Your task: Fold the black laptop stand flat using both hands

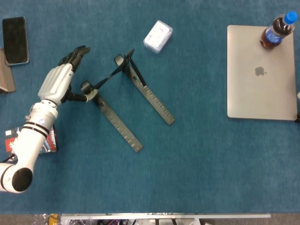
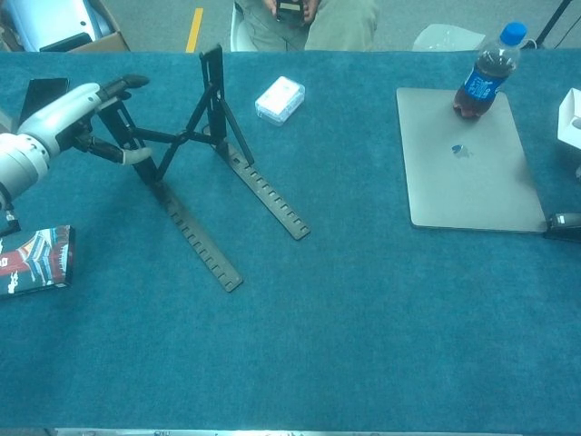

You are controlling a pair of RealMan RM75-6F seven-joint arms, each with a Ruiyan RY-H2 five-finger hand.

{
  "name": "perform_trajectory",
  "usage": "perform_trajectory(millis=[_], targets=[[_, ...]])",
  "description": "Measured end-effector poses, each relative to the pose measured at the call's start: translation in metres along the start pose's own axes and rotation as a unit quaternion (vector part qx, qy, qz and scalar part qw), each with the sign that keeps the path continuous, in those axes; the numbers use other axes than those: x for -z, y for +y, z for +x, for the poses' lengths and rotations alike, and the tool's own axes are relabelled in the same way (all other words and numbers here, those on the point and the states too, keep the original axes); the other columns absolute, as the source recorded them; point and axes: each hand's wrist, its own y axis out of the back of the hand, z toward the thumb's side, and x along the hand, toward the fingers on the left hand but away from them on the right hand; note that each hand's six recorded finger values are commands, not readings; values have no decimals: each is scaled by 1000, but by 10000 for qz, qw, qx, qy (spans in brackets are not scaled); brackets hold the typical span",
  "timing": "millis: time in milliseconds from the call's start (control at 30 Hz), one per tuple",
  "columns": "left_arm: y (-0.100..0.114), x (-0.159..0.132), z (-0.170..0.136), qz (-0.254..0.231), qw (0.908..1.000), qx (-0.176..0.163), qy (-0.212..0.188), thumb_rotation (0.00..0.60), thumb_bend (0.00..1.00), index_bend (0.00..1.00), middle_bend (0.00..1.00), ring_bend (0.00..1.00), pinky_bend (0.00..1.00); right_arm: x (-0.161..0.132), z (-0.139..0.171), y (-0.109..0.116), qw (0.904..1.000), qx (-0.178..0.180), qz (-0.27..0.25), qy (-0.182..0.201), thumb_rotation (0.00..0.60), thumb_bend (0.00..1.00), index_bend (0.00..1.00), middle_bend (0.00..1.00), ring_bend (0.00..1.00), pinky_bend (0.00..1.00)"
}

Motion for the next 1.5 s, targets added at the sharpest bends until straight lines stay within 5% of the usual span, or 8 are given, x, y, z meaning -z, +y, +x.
perform_trajectory(millis=[400,1000,1500], targets=[[-7,12,7,109,9999,93,27,600,252,0,0,0,52,0,1,-1,10000,-21,17,-18,600,80,0,104,0,0],[8,19,19,253,9995,-117,146,600,252,0,0,0,52,1,0,-5,9999,-109,6,-45,600,80,0,105,0,0],[10,15,4,217,9997,-72,72,600,252,0,0,0,52,-42,-18,-30,9922,-751,-610,783,600,80,0,104,0,0]])
